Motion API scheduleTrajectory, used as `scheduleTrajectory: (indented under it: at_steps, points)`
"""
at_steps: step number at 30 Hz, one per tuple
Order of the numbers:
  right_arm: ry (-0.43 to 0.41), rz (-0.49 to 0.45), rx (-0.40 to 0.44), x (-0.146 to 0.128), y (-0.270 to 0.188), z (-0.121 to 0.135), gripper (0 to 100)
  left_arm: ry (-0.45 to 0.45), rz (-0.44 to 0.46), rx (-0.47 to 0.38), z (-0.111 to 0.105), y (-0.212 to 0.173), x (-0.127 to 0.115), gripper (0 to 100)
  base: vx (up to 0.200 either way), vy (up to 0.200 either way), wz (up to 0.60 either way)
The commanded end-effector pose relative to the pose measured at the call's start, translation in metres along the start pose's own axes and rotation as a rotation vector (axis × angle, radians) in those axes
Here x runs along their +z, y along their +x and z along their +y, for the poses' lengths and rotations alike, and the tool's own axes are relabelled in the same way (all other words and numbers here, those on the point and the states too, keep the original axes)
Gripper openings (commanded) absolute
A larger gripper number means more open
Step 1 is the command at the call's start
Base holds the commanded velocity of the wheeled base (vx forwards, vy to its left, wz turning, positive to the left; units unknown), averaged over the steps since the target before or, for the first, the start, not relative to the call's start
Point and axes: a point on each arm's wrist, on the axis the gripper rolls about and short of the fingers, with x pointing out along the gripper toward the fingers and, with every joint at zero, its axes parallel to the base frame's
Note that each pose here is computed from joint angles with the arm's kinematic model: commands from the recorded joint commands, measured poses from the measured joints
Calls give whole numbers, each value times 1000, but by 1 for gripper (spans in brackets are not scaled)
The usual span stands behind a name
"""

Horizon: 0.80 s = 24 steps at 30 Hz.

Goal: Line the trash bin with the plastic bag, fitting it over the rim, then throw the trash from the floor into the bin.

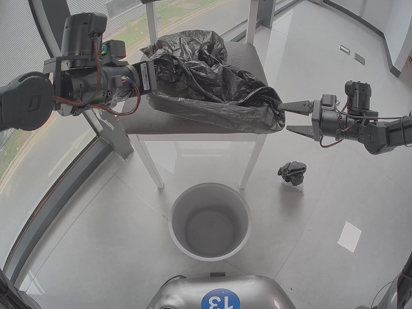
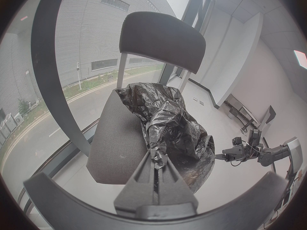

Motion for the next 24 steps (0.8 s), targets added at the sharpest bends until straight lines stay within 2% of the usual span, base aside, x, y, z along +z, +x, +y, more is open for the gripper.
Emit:
scheduleTrajectory:
  at_steps: [1, 18, 19, 24]
  points:
    - [12, 7, -5, -1, 6, -8, 100, 0, 0, -4, -1, 0, 0, 0, 0, 0, 0]
    - [-4, 15, 39, -6, 13, -8, 100, 1, 6, -27, -9, 2, -3, 0, 0, 0, 0]
    - [-5, 15, 40, -6, 14, -8, 0, 0, 6, -27, -9, 2, -3, 0, 0, 0, 0]
    - [-15, 6, 51, -8, 16, -12, 0, -5, 5, -29, -10, 2, -3, 0, 0, 0, 0]
